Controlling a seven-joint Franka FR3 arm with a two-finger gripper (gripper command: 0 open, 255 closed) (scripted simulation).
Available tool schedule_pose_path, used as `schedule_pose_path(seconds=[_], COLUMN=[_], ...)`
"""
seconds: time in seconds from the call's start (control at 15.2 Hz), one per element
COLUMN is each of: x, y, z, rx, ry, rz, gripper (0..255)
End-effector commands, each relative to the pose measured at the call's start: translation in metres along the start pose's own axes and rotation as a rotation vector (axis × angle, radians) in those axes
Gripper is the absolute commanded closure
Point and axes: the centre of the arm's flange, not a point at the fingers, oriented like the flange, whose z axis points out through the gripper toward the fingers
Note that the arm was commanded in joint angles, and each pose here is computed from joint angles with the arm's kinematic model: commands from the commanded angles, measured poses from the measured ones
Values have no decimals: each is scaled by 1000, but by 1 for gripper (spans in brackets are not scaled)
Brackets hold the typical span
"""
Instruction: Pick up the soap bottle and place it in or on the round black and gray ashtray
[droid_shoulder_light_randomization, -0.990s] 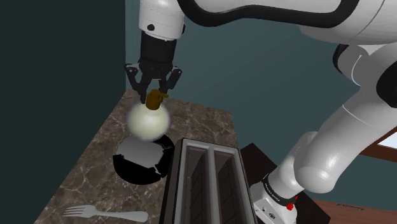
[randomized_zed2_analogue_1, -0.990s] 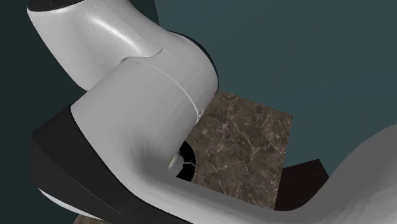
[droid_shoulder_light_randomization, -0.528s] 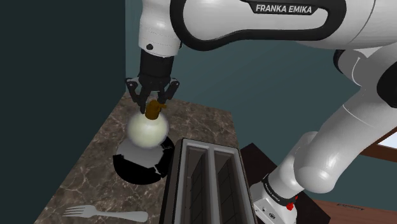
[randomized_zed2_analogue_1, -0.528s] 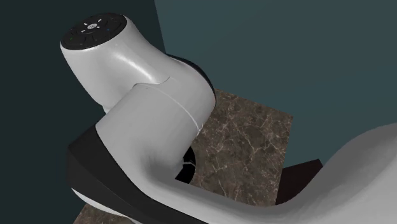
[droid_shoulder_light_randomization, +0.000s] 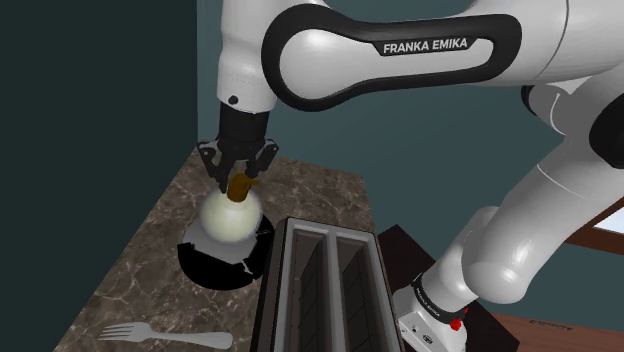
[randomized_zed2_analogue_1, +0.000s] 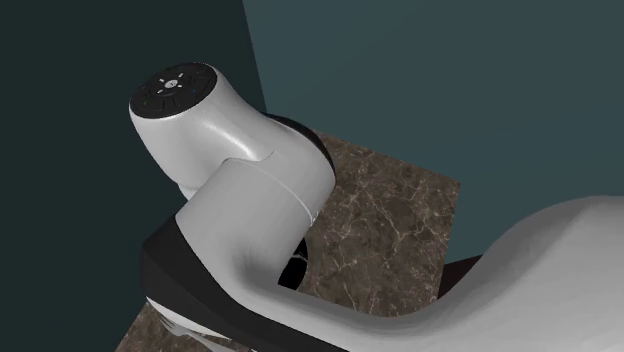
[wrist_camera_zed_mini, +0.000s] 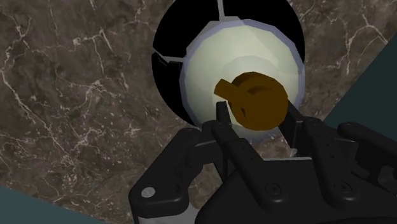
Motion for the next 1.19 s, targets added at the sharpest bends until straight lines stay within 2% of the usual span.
schedule_pose_path(seconds=[0.0, 0.26, 0.33, 0.66, 0.92, 1.12], x=[0, 0, 0, 0, 0, 0], y=[0, 0, 0, 0, 0, 0], z=[1, 1, 1, 1, -49, -49], rx=[1, 1, 1, 1, 1, 1], ry=[1, 1, 1, 1, 1, 1], rz=[0, 0, 0, 0, 0, 0], gripper=[255, 255, 0, 0, 0, 0])
